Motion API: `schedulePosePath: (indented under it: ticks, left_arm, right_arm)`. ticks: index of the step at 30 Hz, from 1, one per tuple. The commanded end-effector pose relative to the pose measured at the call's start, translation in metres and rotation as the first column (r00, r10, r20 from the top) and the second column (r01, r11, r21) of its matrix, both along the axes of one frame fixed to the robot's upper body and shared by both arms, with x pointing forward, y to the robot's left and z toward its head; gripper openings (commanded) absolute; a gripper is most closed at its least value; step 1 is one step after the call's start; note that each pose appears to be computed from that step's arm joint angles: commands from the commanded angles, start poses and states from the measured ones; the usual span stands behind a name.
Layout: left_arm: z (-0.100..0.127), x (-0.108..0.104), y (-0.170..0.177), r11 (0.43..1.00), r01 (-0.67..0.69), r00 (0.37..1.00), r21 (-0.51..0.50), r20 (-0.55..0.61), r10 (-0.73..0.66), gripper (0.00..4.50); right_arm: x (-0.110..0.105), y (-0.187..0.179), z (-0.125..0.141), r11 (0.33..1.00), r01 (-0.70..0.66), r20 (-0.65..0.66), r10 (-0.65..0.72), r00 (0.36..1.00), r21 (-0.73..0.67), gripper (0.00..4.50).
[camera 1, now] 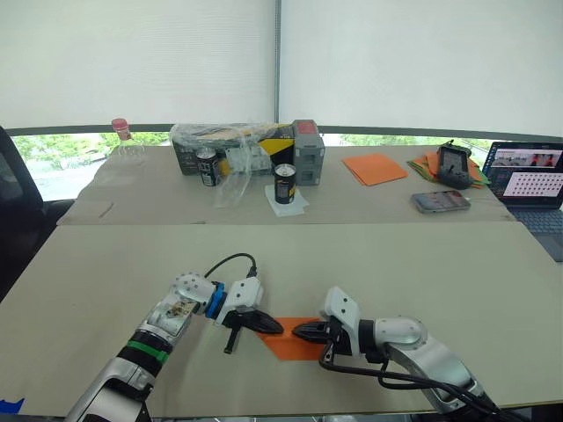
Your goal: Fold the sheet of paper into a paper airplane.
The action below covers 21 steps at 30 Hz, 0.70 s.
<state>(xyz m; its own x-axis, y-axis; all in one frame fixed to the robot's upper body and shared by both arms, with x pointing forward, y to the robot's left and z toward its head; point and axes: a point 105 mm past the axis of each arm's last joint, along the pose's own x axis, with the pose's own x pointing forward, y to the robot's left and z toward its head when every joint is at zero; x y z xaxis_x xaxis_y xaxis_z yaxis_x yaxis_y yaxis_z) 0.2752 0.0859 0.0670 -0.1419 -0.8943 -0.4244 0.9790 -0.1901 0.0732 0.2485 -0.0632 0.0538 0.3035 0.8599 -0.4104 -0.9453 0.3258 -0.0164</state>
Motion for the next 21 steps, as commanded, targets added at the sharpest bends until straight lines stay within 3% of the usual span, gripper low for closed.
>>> schedulePosePath:
  ticks: [1, 8, 13, 21]
  left_arm:
    - [0.012, -0.002, -0.004, 0.999, 0.017, 1.000, -0.028, 0.014, -0.017, 0.00]
    - [-0.004, -0.007, -0.006, 0.999, 0.033, 0.999, 0.032, 0.027, -0.033, 0.00]
    - [-0.020, -0.010, 0.008, 0.993, 0.042, 0.999, 0.108, -0.001, -0.042, 0.00]
    - [-0.039, -0.014, 0.028, 0.972, 0.085, 0.994, 0.220, 0.046, -0.097, 0.00]
  right_arm:
    - [-0.007, -0.017, -0.043, 0.989, 0.041, -0.132, -0.059, 0.990, -0.140, 0.02]
    - [-0.007, -0.012, -0.044, 0.990, 0.033, -0.135, -0.051, 0.990, -0.136, 0.02]
    - [-0.006, -0.016, -0.043, 0.989, 0.040, -0.135, -0.060, 0.989, -0.143, 0.02]
    - [-0.005, -0.020, -0.043, 0.987, 0.048, -0.138, -0.070, 0.988, -0.155, 0.02]
